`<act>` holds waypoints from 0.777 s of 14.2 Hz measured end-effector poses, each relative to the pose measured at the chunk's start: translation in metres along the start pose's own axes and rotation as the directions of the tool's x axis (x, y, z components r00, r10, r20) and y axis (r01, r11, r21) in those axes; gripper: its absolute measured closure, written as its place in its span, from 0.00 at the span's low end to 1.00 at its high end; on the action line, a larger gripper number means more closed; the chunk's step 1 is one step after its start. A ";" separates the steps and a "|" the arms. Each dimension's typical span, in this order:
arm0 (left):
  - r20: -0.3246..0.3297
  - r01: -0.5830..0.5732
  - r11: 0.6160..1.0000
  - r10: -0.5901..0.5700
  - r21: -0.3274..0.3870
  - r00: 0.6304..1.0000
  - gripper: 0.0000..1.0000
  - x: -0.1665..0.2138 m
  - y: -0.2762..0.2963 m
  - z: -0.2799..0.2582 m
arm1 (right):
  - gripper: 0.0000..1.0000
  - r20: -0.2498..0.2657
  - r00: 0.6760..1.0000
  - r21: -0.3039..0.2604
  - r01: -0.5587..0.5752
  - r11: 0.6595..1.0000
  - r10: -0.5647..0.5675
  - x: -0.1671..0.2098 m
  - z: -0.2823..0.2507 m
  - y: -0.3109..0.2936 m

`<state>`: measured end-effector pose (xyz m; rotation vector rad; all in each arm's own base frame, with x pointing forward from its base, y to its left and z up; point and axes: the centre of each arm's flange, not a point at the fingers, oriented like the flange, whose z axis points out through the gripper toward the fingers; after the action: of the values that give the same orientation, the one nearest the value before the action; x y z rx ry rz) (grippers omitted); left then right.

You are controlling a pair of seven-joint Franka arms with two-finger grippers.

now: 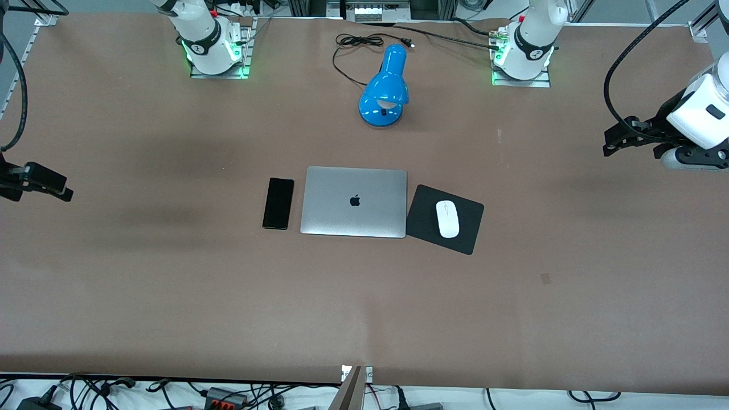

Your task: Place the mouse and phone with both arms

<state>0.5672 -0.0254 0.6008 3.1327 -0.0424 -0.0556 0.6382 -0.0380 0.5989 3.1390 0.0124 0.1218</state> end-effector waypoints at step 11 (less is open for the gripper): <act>0.018 0.010 1.000 -0.010 0.001 1.000 0.00 -0.002 0.001 0.001 | 0.00 0.032 0.999 -0.012 0.021 1.000 -0.020 -0.072 0.023 -0.009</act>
<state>0.5651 -0.0267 0.5994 3.1331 -0.0264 -0.0846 0.5681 -0.0291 0.5708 3.1265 0.0436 0.0715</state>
